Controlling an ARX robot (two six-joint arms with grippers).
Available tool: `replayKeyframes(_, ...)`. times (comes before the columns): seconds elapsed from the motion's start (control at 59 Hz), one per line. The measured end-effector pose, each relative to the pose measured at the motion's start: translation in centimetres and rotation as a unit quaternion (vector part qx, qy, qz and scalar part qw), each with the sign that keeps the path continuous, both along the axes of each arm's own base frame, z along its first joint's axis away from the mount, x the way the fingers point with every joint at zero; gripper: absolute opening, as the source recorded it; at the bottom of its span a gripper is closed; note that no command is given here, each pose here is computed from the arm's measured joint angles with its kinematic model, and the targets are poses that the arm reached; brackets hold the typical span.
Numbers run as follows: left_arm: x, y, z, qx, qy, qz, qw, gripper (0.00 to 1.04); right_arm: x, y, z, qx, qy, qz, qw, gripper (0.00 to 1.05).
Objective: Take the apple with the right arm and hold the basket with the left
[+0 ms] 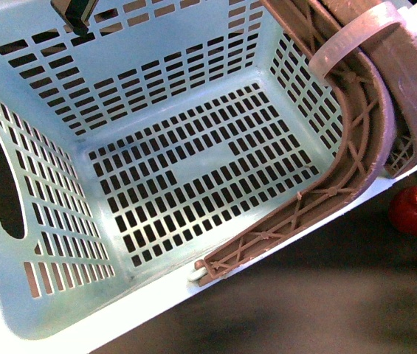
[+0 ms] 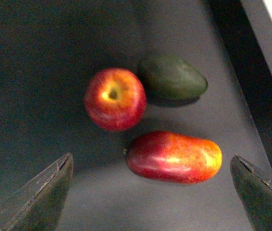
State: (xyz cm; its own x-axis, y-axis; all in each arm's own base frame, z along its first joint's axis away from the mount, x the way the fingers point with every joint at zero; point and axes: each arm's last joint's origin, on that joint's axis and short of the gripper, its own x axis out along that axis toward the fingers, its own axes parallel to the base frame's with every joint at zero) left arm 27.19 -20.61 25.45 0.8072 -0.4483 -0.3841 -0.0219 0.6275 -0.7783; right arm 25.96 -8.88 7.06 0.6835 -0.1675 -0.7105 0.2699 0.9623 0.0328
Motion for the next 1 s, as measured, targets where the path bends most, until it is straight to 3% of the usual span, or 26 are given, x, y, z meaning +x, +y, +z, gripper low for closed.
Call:
replayKeyframes(0.458,-0.1,-0.1,0.0,0.0,0.0,-0.001,1.0,0.15,5.7,1.1,-5.3,-0.036,0.061,0.017,0.997,0.96)
replayKeyframes(1.0,-0.1,-0.1,0.0,0.0,0.0,-0.002,1.0,0.15,11.7,3.9,-8.2,-0.05,0.086,0.001,0.995,0.96)
